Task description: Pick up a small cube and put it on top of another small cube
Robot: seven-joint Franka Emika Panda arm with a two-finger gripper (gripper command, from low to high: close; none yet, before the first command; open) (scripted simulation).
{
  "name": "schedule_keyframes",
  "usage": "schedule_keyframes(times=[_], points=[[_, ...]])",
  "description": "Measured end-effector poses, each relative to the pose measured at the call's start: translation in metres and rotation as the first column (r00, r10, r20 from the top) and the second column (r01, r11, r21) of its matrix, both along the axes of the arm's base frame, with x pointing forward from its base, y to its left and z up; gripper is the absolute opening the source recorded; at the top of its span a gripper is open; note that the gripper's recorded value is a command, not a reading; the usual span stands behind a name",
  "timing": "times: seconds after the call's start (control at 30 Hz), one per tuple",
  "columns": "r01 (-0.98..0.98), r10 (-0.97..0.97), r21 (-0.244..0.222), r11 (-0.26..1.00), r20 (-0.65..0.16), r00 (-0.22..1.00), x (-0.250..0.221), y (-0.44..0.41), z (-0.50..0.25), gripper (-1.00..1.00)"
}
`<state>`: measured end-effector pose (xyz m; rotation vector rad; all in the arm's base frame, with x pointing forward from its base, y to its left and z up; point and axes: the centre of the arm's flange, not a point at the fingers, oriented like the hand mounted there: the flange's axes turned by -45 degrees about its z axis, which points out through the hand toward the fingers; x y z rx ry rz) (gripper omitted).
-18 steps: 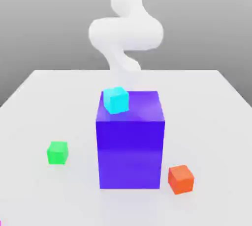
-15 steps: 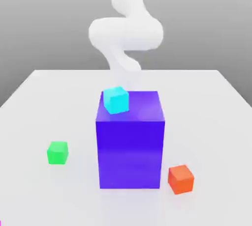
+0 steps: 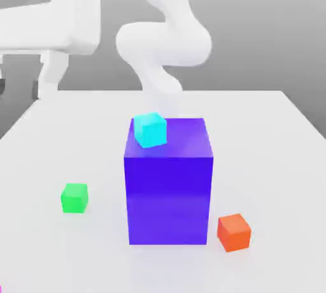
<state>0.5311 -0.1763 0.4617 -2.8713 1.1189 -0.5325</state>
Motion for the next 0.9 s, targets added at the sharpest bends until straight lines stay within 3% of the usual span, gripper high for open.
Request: schedule_keyframes(times=[0.3, 0.5, 0.6, 0.63, 0.9], points=[[0.303, -0.284, 0.088, 0.949, -0.181, 0.942, 0.009, -0.084, -0.152, 0.0], [0.495, -0.446, 0.109, 0.862, -0.302, 0.842, -0.013, -0.131, -0.26, 0.0], [0.516, -0.463, 0.109, 0.85, -0.316, 0.828, -0.016, -0.136, -0.31, 0.0], [0.518, -0.464, 0.109, 0.849, -0.317, 0.827, -0.016, -0.136, -0.324, -1.0], [0.519, -0.465, 0.109, 0.848, -0.317, 0.827, -0.016, -0.137, -0.317, -1.0]])
